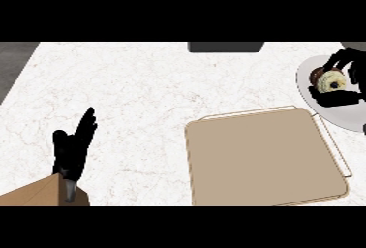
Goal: Pick the cupcake from the tray and place it in the plate
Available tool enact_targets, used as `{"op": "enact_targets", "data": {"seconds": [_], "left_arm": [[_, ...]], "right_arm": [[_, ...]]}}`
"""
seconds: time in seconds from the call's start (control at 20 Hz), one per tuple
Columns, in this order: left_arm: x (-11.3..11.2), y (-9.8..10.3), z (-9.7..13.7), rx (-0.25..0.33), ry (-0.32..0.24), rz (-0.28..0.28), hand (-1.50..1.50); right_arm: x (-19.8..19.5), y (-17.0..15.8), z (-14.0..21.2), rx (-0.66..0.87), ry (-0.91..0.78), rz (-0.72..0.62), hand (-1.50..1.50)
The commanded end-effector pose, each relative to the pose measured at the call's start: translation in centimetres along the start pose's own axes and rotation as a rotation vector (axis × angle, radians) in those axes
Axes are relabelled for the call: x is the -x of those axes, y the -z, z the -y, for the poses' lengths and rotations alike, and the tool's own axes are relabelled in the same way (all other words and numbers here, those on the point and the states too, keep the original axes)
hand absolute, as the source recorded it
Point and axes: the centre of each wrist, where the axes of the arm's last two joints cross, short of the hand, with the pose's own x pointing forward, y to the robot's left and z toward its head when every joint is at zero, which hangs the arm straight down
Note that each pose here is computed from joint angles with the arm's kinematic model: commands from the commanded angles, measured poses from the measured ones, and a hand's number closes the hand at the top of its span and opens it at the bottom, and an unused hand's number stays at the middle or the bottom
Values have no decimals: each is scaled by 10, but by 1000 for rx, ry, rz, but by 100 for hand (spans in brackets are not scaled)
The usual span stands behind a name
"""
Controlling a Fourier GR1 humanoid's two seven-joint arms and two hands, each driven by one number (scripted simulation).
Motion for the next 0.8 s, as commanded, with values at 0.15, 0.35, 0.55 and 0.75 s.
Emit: {"op": "enact_targets", "data": {"seconds": [0.15, 0.35, 0.55, 0.75], "left_arm": [[16, 3, 13, 29, 12, -1, 0], [0, 6, 8, 4, 19, -7, 0], [-5, 12, 5, 12, 1, -24, 0], [-11, 8, 7, 31, 8, 13, 0]], "right_arm": [[27, 26, 23, 77, 30, -155, 150], [65, 22, 43, 78, 0, -190, 150], [67, 43, 43, 45, -9, -233, 150], [112, 15, 34, 22, -47, -269, 150]]}}
